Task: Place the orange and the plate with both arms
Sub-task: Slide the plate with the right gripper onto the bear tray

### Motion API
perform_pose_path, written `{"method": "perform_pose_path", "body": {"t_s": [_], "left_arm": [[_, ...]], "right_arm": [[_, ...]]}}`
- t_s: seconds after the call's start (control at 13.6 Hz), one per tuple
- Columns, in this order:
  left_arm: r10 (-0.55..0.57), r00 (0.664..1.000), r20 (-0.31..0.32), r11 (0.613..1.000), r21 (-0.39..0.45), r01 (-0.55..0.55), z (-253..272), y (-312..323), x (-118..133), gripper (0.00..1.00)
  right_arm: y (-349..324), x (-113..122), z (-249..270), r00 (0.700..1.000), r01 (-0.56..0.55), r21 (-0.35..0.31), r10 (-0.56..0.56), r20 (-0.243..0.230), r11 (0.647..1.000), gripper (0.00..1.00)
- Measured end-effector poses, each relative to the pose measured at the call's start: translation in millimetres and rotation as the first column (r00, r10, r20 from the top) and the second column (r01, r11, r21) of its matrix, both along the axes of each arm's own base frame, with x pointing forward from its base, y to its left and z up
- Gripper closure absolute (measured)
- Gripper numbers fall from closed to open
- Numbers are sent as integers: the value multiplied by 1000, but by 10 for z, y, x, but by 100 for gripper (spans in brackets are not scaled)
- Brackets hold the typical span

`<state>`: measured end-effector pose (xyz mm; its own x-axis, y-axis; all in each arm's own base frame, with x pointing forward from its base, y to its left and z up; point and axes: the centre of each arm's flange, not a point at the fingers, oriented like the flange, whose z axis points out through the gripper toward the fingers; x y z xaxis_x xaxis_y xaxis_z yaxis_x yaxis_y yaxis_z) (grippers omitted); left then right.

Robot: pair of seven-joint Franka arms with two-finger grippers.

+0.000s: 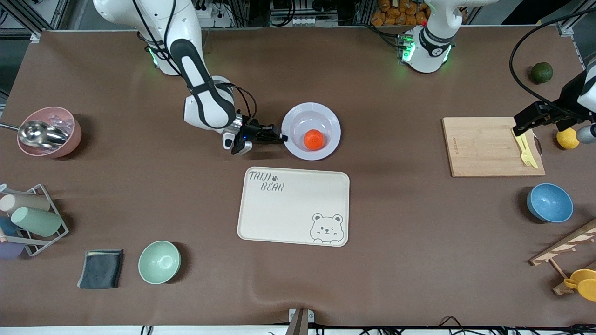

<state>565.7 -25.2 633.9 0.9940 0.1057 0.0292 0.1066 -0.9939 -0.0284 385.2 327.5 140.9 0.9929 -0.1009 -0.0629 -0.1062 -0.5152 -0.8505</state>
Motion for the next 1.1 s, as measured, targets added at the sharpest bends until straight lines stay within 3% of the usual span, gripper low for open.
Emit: {"method": "perform_pose_path", "body": {"t_s": [0.44, 0.88, 1.1], "left_arm": [[-11, 1000, -2, 1000, 0, 11, -7, 6, 0, 0], [-27, 1000, -2, 1000, 1, 27, -8, -21, -1, 0], [-27, 1000, -10, 1000, 1, 27, -44, -21, 3, 0]], "right_arm": [[58, 67, 54, 987, 156, 70, -154, -36, 985, 96], [151, 184, 231, 966, 238, 170, -215, -144, 956, 96], [143, 252, 346, 960, 258, 197, -229, -159, 946, 96]]}}
